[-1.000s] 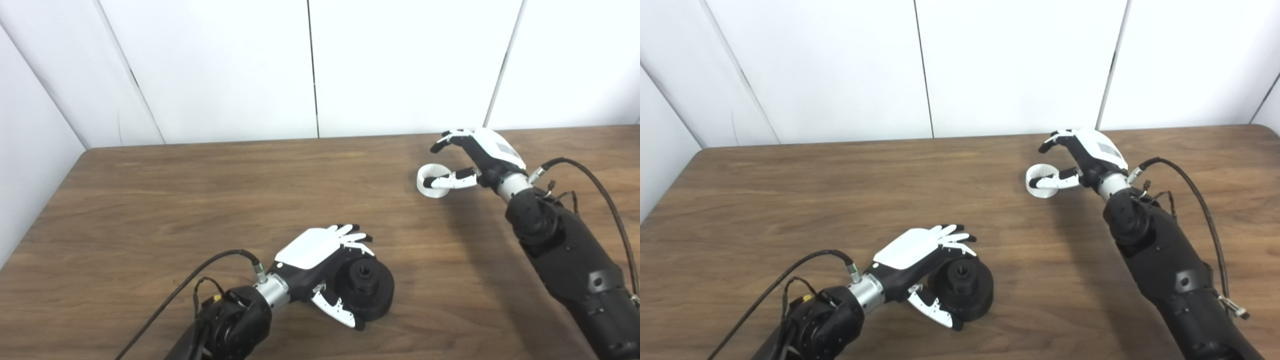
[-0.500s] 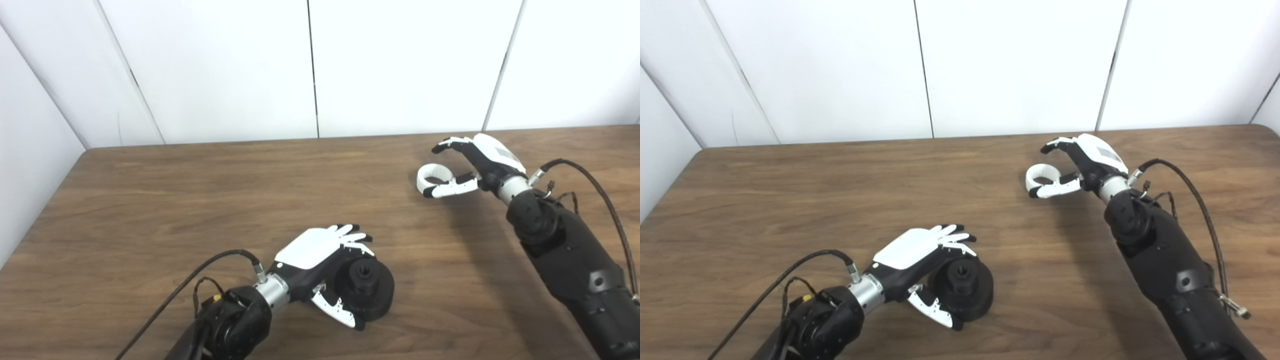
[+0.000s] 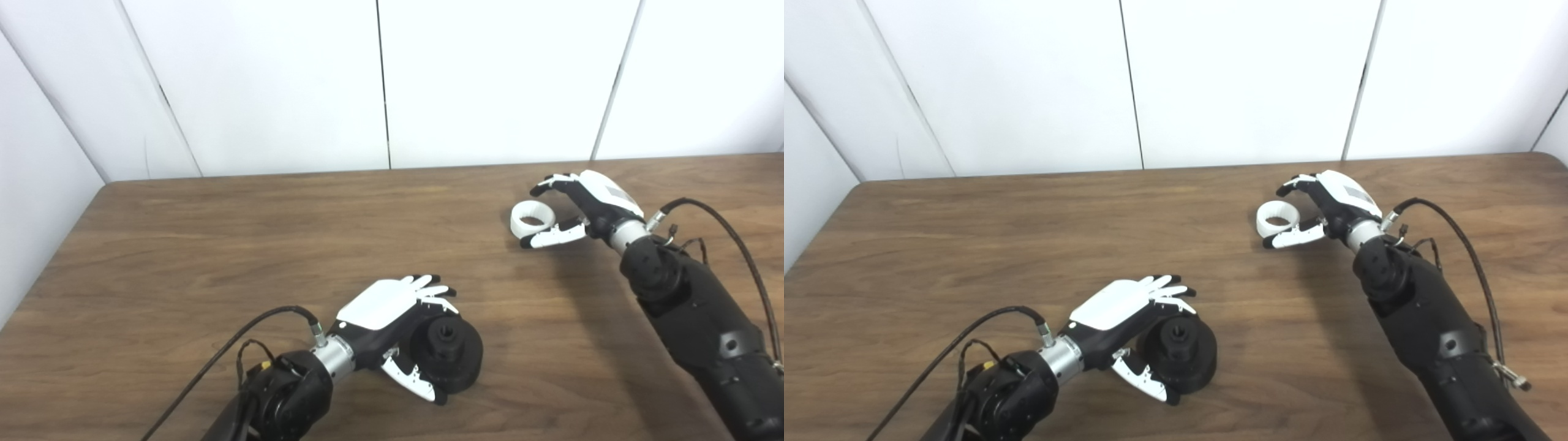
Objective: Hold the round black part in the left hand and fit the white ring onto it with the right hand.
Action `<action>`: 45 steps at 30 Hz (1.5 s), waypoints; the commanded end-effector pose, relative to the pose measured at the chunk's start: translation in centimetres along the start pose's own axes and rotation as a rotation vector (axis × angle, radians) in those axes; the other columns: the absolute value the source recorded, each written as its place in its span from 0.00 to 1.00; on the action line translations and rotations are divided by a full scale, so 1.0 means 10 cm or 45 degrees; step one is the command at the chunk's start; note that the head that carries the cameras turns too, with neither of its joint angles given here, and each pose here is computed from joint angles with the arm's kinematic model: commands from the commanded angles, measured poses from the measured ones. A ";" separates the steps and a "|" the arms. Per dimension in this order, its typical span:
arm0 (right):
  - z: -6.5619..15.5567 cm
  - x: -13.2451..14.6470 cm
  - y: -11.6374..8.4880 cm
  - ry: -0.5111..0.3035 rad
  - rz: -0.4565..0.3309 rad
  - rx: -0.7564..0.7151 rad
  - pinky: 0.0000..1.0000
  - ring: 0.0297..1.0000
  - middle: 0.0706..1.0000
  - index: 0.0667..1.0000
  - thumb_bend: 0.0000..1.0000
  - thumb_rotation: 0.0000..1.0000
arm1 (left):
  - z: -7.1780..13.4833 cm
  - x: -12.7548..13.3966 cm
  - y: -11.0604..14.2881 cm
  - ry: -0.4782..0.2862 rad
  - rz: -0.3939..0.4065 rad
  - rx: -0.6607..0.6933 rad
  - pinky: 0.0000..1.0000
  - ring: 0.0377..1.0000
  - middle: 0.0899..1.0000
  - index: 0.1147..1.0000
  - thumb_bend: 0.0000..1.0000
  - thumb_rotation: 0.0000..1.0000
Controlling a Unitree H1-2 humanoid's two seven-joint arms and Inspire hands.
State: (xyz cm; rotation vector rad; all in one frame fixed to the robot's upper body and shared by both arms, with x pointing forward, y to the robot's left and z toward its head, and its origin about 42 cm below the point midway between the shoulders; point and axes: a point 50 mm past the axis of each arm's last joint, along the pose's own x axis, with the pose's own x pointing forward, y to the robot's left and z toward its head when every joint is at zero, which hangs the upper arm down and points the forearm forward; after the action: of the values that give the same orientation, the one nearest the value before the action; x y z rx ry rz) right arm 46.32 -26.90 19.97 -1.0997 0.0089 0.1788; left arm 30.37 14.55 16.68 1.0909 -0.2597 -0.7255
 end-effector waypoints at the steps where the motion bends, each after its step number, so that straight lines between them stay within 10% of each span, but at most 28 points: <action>1: 0.14 0.10 -0.26 -0.066 -0.091 -0.035 0.92 0.98 0.92 0.75 0.88 0.39 | -0.03 -0.02 0.04 0.012 0.003 0.027 1.00 1.00 0.93 0.66 0.92 0.30; 45: 0.21 0.18 -0.18 -0.082 -0.100 -0.021 0.90 0.97 0.91 0.71 0.80 0.37 | -0.01 -0.02 0.02 0.009 0.000 0.030 1.00 1.00 0.93 0.66 0.92 0.29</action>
State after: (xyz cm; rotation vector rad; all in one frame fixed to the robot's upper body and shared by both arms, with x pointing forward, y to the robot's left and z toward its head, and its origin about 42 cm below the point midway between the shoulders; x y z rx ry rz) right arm 46.73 -26.42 19.01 -1.1046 0.0258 0.1768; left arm 30.29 14.59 16.67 1.0897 -0.2587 -0.7244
